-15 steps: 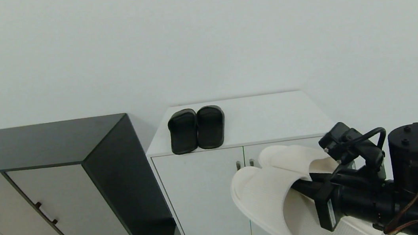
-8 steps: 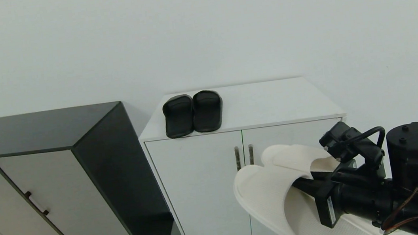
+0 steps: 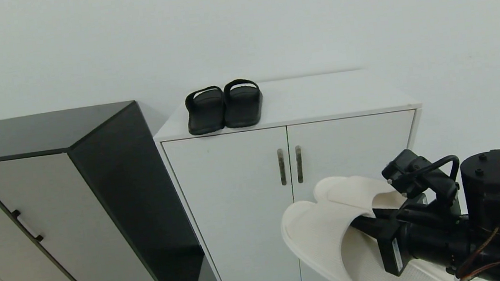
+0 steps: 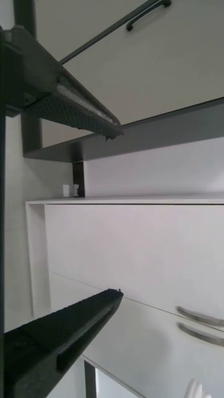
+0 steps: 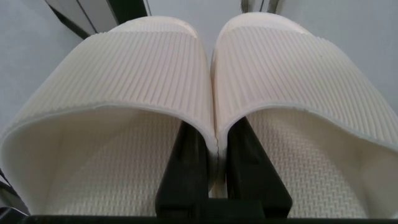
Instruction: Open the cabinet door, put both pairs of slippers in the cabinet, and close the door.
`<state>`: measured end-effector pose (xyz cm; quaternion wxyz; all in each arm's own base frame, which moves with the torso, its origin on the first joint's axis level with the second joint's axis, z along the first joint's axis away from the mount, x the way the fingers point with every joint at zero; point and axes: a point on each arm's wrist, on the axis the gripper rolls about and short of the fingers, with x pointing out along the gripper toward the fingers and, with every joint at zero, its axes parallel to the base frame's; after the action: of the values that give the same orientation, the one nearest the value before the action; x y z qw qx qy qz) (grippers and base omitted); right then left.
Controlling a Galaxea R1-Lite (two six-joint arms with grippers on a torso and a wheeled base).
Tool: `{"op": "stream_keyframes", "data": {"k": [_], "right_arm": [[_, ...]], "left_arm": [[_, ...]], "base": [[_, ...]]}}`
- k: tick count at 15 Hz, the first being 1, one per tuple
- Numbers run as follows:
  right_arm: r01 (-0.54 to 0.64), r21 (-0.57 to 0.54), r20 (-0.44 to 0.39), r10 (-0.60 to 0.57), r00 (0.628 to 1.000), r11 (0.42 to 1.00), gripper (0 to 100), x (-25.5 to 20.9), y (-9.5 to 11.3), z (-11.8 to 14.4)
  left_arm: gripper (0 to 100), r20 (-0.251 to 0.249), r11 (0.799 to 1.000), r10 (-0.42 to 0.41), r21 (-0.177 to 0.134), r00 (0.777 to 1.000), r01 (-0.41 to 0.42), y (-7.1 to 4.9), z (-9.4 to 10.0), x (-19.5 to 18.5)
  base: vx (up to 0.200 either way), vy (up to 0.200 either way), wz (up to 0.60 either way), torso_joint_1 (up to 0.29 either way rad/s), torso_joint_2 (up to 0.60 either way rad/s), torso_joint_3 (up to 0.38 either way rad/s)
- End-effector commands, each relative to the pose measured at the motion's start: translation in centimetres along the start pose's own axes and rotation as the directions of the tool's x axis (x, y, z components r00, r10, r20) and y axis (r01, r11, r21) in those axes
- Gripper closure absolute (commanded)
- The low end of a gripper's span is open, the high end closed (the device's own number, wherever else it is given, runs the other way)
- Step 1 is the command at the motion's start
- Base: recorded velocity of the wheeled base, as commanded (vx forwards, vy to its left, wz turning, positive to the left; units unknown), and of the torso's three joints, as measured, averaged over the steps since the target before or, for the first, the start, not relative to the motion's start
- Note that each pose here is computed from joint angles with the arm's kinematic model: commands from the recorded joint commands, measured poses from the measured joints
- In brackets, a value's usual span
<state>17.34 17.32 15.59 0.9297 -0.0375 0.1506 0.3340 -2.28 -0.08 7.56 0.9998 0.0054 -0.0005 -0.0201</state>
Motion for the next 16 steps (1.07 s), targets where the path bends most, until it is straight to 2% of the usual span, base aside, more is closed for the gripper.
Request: {"op": "stream_keyframes", "data": {"k": [1,12,13,14,15,16], "right_arm": [[0.0,-0.001,-0.018,0.0,1.0,1.0,100,0.3,0.0,-0.4],[0.013,0.005,-0.004,-0.013,1.0,1.0,100,0.2,-0.4,-0.8],[0.012,0.006,-0.003,-0.012,1.0,1.0,100,0.3,-0.4,-0.8],[0.009,0.004,-0.009,-0.009,1.0,1.0,100,0.5,-0.4,-0.9],[0.007,0.004,-0.006,-0.007,1.0,1.0,100,0.6,-0.3,-1.0],[0.007,0.005,0.002,-0.007,1.0,1.0,100,0.7,-0.3,-1.0]], "left_arm": [[0,-0.001,1.0,0.0,0.0,1.0,0.0,0.0,0.0,0.0],[0,0.002,1.0,0.014,0.011,1.0,-0.014,0.0,0.0,0.0],[0,0.022,1.0,0.024,0.02,0.999,-0.024,0.1,0.9,-0.1],[0,0.045,1.0,0.015,0.012,0.999,-0.015,0.1,3.7,-0.2],[0,0.031,1.0,-0.015,-0.011,0.999,0.015,0.0,6.1,0.2],[0,-0.002,0.998,-0.061,-0.013,0.998,0.061,0.0,7.2,1.0]], "base": [[0.0,0.0,0.0,-0.173,0.5,0.315],[0.0,0.0,0.0,-0.12,0.47,0.341],[0.0,0.0,0.0,-0.046,0.43,0.383],[0.0,0.0,0.0,-0.036,0.44,0.393],[0.0,0.0,0.0,0.002,0.36,0.33],[0.0,0.0,0.0,0.012,0.09,0.061]]}}
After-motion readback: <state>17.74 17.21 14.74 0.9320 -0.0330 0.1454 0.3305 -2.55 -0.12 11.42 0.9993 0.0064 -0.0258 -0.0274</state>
